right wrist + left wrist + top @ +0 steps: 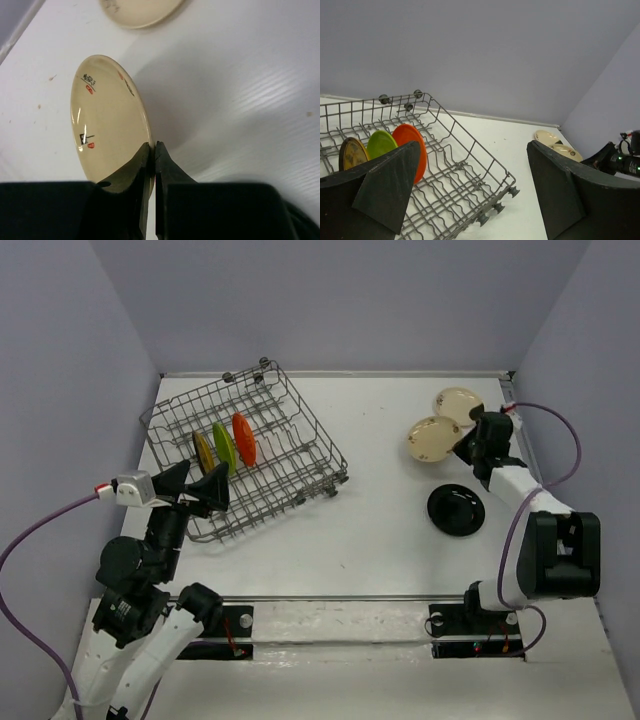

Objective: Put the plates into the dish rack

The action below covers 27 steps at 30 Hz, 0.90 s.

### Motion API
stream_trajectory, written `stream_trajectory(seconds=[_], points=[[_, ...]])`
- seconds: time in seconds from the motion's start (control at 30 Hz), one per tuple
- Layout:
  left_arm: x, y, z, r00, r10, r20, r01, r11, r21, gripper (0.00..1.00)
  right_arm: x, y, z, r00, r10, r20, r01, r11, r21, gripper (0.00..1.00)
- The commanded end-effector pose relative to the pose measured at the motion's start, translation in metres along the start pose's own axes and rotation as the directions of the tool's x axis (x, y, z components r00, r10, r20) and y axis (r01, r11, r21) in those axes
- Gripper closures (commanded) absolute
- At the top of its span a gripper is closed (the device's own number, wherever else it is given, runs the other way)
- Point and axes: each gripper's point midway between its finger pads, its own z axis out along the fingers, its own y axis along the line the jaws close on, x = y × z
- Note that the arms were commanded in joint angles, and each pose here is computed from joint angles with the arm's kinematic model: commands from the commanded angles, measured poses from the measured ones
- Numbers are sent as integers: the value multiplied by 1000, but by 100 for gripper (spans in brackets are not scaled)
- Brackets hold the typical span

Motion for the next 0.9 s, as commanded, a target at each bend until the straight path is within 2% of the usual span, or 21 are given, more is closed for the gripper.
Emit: stream_trajectory(seconds=[0.0, 0.03, 0.07, 0.1, 0.13, 0.17, 0.3, 0.33, 0.4, 0.43, 0.47, 0.57, 0.6, 0.63, 0.67, 0.7, 0.8, 0.87], points=[[-6, 0, 7, 999, 9, 33, -9, 1000, -9, 1, -22, 86, -42, 964, -203, 172, 214, 975, -50, 93], [-6, 0, 8, 999, 12, 32, -12, 1000, -9, 1, -27, 97, -49, 950, -228, 213, 238, 971, -26, 93], [-6, 1, 8, 999, 12, 32, -12, 1000, -15, 1, -12, 126, -61, 938, -271, 217, 292, 954, -70, 93], [-5, 2, 8, 999, 13, 31, -13, 1000, -16, 1, -20, 153, -73, 919, -296, 261, 329, 939, -94, 93], [-6, 2, 8, 999, 14, 32, -14, 1000, -15, 1, -19, 161, -75, 900, -329, 285, 357, 933, -49, 93], [-5, 2, 8, 999, 14, 30, -13, 1000, -18, 1, -3, 186, -87, 872, -389, 297, 427, 901, -73, 93], [-3, 2, 10, 1000, 16, 22, -16, 1000, -17, 1, 0, 253, -101, 793, -477, 380, 521, 853, -16, 93], [-2, 2, 11, 1000, 17, 20, -17, 1000, -20, 1, 8, 280, -105, 752, -521, 404, 571, 821, -3, 93], [-2, 2, 11, 1000, 17, 20, -17, 1000, -19, 1, 19, 305, -107, 695, -582, 422, 634, 773, 21, 93], [-2, 2, 10, 1000, 18, 19, -17, 1000, -21, 1, 20, 332, -123, 683, -569, 458, 637, 771, 8, 93], [-2, 2, 10, 1000, 18, 19, -17, 1000, -21, 1, 41, 339, -109, 630, -639, 441, 696, 717, 45, 93], [-1, 2, 11, 1000, 18, 16, -18, 1000, -20, 1, 64, 381, -126, 582, -656, 481, 738, 674, 26, 93], [0, 2, 11, 1000, 19, 14, -19, 1000, -19, 1, 91, 401, -128, 536, -687, 491, 781, 625, 22, 93], [0, 2, 11, 1000, 19, 14, -19, 1000, -20, 1, 102, 399, -118, 524, -705, 477, 792, 610, 32, 93], [0, 2, 12, 1000, 18, 12, -18, 1000, -18, 1, 110, 414, -131, 520, -692, 501, 797, 603, 5, 93], [0, 2, 12, 1000, 20, 12, -19, 1000, -18, 1, 127, 419, -124, 503, -708, 496, 814, 581, 4, 93], [1, 1, 13, 1000, 19, 9, -19, 1000, -17, 1, 138, 440, -136, 480, -701, 527, 827, 563, -5, 93], [1, 1, 13, 1000, 19, 9, -18, 1000, -17, 1, 157, 445, -128, 456, -720, 523, 844, 536, 1, 93]])
